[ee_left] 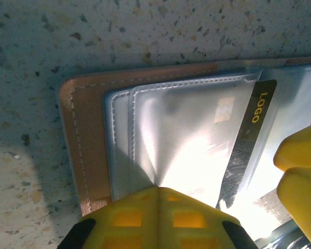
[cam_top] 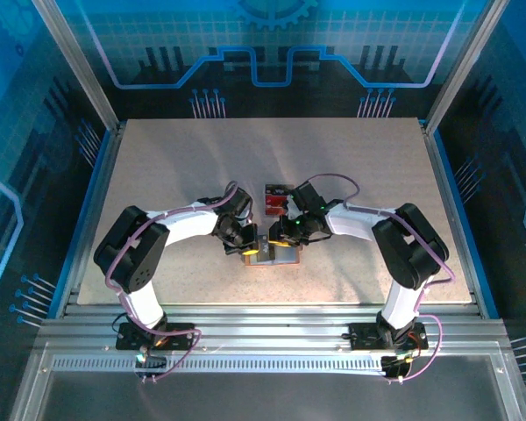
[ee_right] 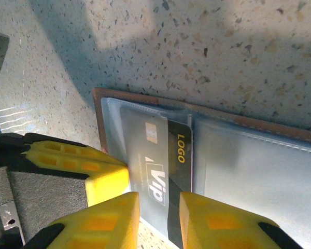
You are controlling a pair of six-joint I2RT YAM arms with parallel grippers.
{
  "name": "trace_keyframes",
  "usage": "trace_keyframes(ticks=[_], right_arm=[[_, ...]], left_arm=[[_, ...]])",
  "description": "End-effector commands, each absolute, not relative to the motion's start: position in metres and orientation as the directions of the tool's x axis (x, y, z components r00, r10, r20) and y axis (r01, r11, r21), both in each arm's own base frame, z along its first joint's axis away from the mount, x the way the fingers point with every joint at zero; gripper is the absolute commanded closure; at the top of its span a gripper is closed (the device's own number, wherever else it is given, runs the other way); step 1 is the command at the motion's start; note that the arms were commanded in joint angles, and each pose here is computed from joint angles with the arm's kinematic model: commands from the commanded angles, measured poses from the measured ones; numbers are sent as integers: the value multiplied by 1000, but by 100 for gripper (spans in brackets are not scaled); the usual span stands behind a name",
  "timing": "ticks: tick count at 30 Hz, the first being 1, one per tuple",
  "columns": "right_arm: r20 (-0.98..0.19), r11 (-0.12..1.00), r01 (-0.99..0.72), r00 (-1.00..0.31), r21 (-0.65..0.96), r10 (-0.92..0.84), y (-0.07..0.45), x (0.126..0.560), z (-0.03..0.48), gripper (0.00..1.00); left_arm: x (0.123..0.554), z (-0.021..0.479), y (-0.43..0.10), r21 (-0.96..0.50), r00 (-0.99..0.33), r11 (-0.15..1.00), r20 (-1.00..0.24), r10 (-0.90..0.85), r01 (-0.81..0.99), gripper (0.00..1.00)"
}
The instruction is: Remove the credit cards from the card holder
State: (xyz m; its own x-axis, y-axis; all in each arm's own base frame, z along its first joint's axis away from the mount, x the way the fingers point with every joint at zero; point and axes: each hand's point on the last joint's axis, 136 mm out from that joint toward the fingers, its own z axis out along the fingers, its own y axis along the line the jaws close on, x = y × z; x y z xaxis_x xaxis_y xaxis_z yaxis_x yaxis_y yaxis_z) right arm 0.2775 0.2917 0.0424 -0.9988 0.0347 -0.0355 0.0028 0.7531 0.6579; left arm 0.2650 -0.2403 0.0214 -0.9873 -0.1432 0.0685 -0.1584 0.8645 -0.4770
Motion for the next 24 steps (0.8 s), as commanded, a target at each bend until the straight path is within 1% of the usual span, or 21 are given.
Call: trace_keyframes(ticks=[1,12,24], right_arm=[[5,757,17,-1000,653,19,287,273,32,73],[36,767,28,-999,641,6,284,266,15,74],[26,667,31,-1000,744,17,298,266,30,79]], left_arm=[[256,9,-229,-408,-987,899,92,-130,-156,99],[254,6,-227,-399,-987,903,99,-131,-159,99],[252,3,-229,-393,-985,905,110,-130,-163,99]])
